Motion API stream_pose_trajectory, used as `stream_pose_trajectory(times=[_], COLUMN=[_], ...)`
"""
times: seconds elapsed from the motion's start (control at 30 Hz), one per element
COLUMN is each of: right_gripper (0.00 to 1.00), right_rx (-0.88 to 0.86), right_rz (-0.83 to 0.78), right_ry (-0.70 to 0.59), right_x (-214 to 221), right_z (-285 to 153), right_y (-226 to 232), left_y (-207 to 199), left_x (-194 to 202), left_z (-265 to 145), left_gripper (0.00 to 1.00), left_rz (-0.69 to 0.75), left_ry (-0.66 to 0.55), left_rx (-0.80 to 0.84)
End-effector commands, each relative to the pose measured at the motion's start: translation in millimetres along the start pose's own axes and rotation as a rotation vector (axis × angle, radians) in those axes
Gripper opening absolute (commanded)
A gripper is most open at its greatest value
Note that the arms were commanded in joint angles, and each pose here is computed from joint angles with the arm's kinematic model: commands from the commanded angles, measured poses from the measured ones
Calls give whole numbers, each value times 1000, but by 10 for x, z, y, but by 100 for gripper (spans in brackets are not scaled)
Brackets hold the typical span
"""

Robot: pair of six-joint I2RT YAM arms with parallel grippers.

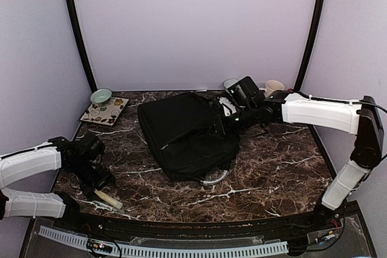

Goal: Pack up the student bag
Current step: Grab the pen at the corner of the board.

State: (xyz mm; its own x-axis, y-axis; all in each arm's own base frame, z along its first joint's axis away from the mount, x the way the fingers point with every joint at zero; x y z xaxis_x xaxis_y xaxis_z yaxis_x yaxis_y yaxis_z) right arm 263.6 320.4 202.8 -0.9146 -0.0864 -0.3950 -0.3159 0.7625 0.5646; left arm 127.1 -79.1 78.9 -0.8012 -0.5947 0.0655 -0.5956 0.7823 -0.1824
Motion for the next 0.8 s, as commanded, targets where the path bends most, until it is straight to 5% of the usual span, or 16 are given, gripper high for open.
stream_pose_trajectory(times=[0.0, 0.57, 0.77], right_gripper=[34, 34, 34], right_rx=[-17, -14, -10], right_rz=[-9, 3, -4], right_ry=[-32, -63, -99], right_x=[-32, -3, -36], right_z=[-110, -205, -303], right_y=[90, 63, 81], left_y=[-8, -99, -346], left_x=[-44, -192, -331], left_z=[28, 116, -45], left_gripper=[77, 35, 2], left_rz=[0, 63, 95], left_ry=[-10, -43, -117], left_rx=[-11, -68, 13])
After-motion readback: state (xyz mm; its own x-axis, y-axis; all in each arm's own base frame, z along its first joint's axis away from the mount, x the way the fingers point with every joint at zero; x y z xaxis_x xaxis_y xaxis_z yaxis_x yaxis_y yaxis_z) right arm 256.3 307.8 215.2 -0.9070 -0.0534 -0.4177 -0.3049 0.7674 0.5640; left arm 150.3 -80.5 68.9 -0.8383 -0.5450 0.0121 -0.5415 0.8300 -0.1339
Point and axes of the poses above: each gripper's point midway between its finger pads, its own z axis out along the fingers, its own y axis along the line the jaws close on, x = y × z, the point moved 5 cm from there along -z, back along the fingers, and after that the axes turned 11 degrees about z, right-handed, at the moved point
